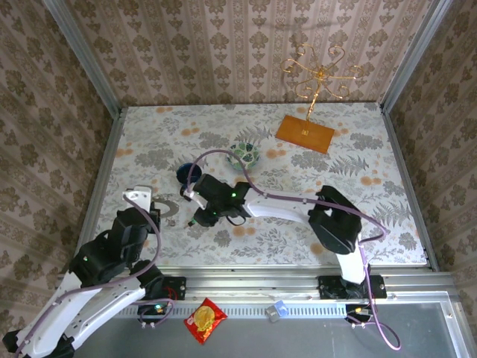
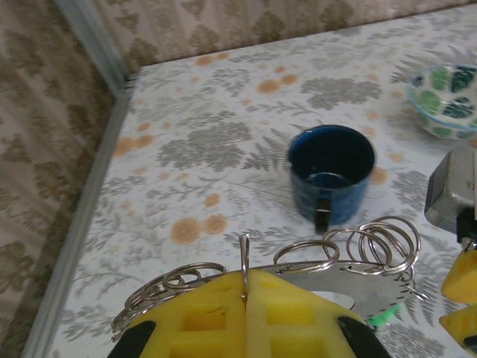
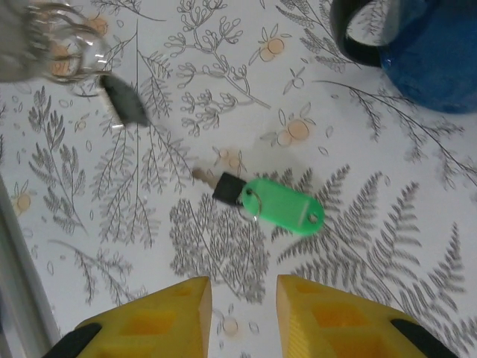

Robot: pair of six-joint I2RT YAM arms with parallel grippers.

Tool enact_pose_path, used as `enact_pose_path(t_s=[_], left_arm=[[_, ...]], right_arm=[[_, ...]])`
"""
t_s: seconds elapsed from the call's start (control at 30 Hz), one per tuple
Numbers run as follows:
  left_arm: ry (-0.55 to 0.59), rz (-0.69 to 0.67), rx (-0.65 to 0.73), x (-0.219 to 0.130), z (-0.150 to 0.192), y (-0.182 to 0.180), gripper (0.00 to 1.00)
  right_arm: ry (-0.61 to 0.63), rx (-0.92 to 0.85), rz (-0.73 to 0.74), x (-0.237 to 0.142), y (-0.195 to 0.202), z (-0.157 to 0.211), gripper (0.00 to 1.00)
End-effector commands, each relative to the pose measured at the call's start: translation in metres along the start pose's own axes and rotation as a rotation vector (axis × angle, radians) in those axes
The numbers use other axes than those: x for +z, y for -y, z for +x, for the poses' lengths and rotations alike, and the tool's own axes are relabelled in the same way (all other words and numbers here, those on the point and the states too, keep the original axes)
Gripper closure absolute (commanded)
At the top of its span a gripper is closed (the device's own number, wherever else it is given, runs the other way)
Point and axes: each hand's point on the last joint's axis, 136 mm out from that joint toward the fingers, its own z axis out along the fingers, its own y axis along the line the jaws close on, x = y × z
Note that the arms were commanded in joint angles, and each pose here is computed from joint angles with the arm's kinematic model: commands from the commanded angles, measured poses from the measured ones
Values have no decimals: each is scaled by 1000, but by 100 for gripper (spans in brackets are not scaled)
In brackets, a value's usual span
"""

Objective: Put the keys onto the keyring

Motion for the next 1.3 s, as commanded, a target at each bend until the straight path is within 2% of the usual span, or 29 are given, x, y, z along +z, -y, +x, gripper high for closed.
enact_pose_path(t_s=[0.0,0.3,0.8,1.27], left_arm=[[63,-145,-106,-14,-13,-35,100],[117,-206,-190,-23,-13,-54,100],[115,-186,-191,-19,-13,-48,100],[108,-174,-180,-17,-13,-44,100]], right_arm=[[-64,79,-8,13,1,3,71],[-154,245,0,51,2,12,71],[-213,272,16,74,4,20,73],[-243,267,20,80,2,23,75]])
